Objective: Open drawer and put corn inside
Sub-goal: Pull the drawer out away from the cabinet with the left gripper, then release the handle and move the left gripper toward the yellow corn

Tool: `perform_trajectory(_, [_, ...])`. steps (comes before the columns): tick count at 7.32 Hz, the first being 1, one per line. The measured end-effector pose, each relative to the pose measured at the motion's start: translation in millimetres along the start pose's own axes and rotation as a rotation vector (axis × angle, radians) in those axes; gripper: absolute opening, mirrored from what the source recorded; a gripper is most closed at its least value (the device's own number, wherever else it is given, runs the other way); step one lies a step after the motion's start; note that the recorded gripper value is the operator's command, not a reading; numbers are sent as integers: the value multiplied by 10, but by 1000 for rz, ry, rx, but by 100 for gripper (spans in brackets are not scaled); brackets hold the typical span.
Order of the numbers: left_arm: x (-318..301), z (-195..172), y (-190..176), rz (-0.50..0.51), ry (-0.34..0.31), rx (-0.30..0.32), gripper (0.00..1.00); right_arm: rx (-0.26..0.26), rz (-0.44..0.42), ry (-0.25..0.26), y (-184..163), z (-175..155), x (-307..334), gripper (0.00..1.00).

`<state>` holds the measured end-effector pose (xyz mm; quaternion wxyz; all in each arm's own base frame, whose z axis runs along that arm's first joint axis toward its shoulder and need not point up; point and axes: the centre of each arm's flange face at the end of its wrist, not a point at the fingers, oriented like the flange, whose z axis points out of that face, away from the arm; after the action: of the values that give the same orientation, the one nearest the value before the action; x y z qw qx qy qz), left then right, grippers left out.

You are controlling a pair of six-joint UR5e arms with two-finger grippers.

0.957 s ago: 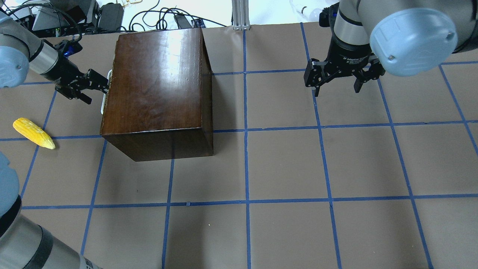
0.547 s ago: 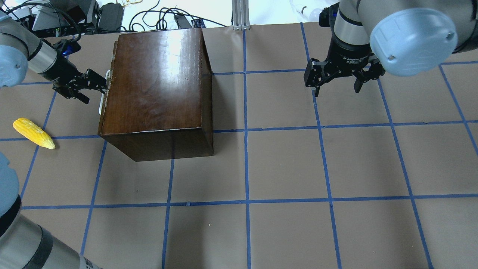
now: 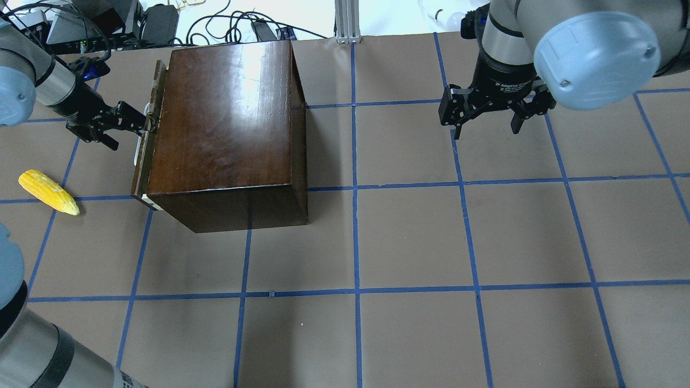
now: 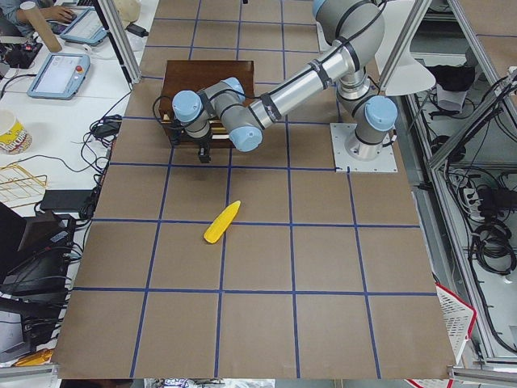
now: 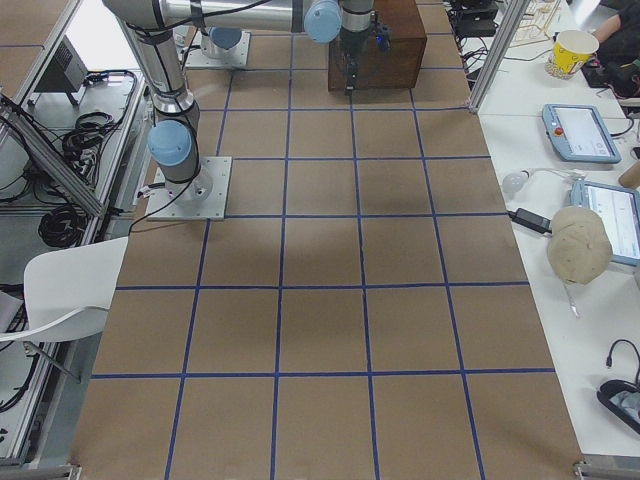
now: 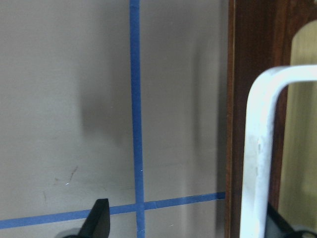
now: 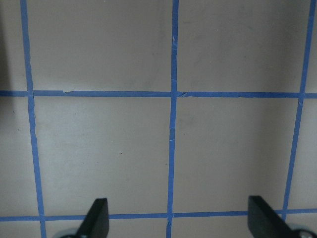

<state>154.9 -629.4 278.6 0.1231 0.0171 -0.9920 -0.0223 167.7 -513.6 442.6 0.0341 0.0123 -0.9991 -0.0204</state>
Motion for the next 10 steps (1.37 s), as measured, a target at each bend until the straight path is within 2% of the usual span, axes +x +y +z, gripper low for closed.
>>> perform_trajectory(10, [-529, -168, 122, -78, 4, 29, 100, 0, 0, 1, 0, 0, 1, 100])
